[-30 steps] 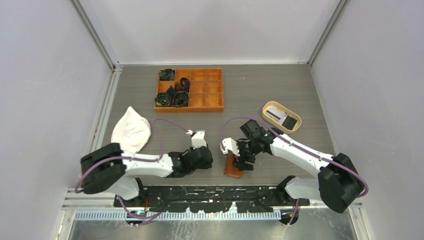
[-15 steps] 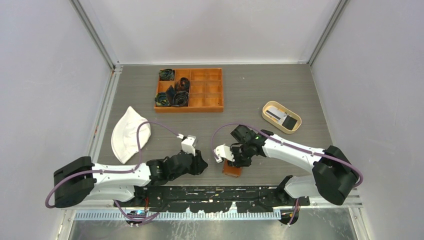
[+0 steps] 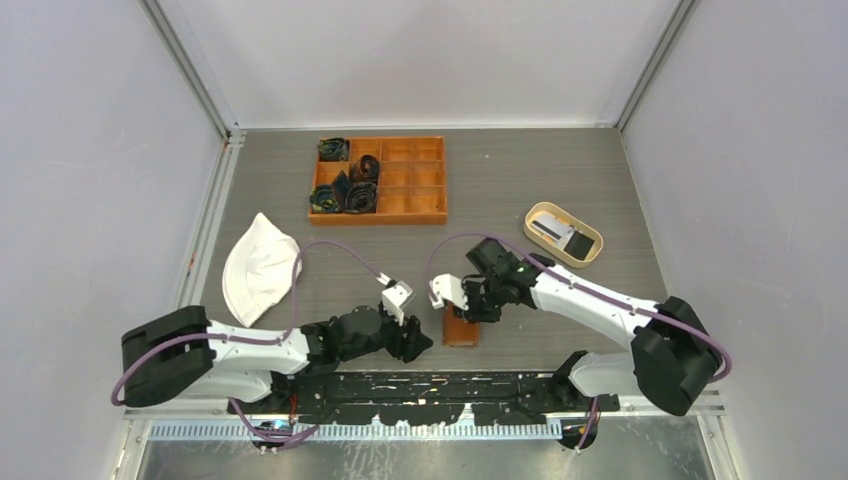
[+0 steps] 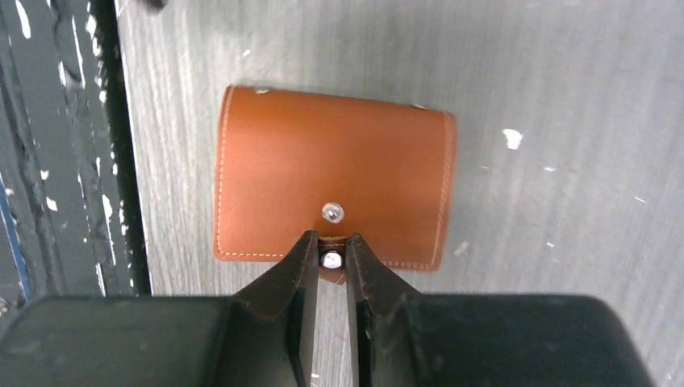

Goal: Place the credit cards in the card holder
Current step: Open the card holder at the center of the board.

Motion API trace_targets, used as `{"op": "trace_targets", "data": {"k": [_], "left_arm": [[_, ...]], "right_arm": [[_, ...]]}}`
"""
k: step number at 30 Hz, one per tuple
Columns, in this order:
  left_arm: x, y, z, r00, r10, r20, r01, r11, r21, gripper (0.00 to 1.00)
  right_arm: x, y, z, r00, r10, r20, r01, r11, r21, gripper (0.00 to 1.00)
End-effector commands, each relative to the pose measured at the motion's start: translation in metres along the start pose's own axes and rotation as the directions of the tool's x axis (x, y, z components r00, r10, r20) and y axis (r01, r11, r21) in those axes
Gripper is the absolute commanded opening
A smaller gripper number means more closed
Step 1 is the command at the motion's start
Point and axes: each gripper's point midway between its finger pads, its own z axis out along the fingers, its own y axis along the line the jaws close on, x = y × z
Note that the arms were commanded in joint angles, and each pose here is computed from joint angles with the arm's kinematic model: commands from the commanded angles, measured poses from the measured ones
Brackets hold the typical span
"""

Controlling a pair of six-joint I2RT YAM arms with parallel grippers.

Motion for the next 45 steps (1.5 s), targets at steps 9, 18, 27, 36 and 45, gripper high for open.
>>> {"op": "trace_targets", "data": {"k": [9,18,27,36,45], "left_arm": [[-0.040,-0.029,0.017,0.881,0.371,0.293,-0.405,0.912,0.063,0.73],[-0.056,-0.027,0.006,0.899,0.068,0.432,-0.122,0.988,0.099,0.99],[-0.048,-0.038,0.017,0.896,0.132,0.424,-0.162,0.986,0.034,1.00],[-0.047,-0.025,0.031,0.901,0.161,0.403,-0.147,0.987,-0.066,0.97],[-0.047,-0.006,0.026,0.912,0.171,0.372,-0.113,0.979,-0.171,0.49]], "right_arm": [[-0.064,-0.029,-0.038,0.920,0.228,0.317,-0.238,0.971,-0.007,0.01],[-0.072,-0.034,-0.040,0.878,0.325,0.352,-0.332,0.942,-0.041,0.01],[-0.070,-0.037,-0.039,0.865,0.359,0.351,-0.367,0.929,-0.044,0.01],[-0.068,-0.038,-0.037,0.866,0.364,0.343,-0.372,0.927,-0.045,0.01],[-0.066,-0.039,-0.039,0.863,0.369,0.344,-0.379,0.924,-0.041,0.01]]}}
